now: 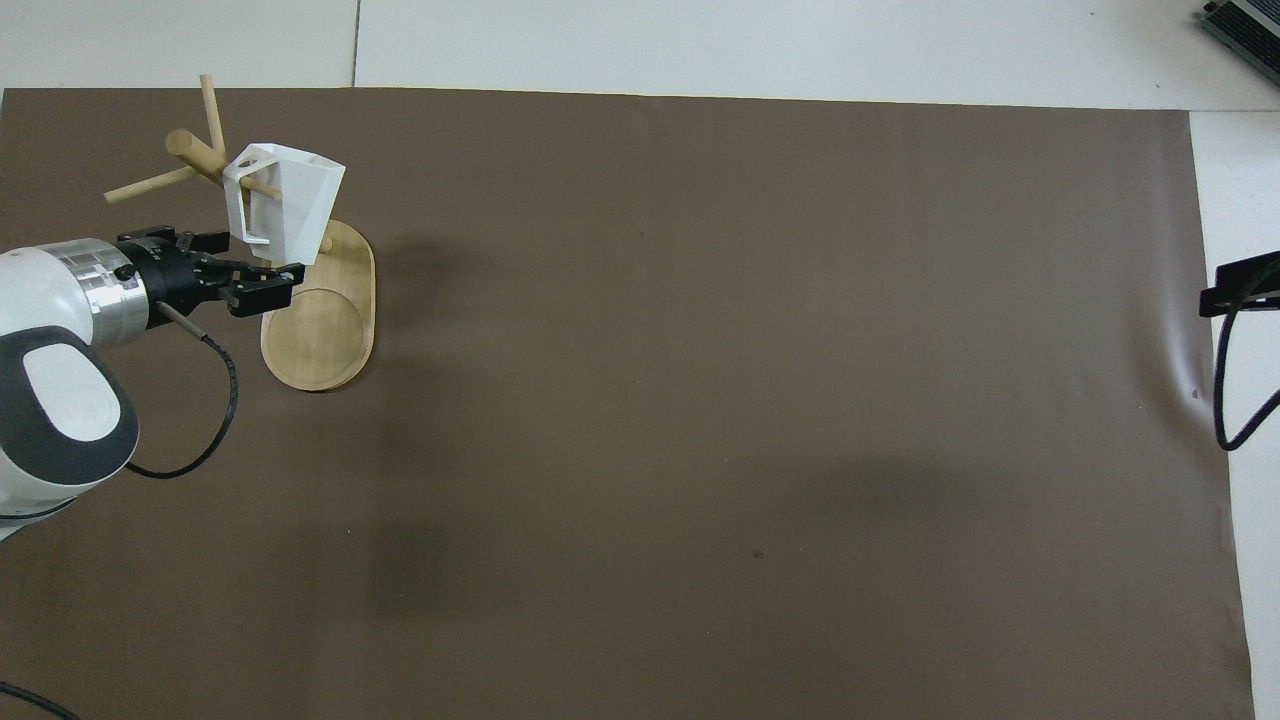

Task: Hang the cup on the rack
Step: 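Open the left gripper and pull it back from the cup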

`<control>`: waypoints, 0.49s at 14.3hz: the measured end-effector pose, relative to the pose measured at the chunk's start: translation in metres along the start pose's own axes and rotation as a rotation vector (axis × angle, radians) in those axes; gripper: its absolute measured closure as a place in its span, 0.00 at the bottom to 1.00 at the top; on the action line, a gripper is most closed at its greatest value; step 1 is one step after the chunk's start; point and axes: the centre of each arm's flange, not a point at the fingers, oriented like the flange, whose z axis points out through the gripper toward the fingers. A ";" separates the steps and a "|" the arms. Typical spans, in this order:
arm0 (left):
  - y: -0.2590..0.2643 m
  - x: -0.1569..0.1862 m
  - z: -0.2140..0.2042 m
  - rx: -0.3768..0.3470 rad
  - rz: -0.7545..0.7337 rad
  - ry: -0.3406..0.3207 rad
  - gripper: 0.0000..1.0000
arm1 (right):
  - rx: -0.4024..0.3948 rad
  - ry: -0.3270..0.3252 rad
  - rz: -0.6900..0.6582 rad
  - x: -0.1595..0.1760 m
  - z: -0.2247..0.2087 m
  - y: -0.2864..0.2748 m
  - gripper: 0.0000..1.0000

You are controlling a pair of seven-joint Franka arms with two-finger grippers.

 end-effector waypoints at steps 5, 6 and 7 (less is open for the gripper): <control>0.005 -0.008 -0.036 -0.002 0.129 0.123 0.00 | 0.001 0.000 -0.012 0.000 0.000 -0.007 0.00; 0.002 -0.010 -0.045 -0.013 0.170 0.150 0.00 | 0.001 0.000 -0.012 0.000 0.000 -0.007 0.00; -0.001 -0.012 -0.055 -0.021 0.209 0.173 0.00 | 0.001 0.000 -0.012 0.000 0.000 -0.007 0.00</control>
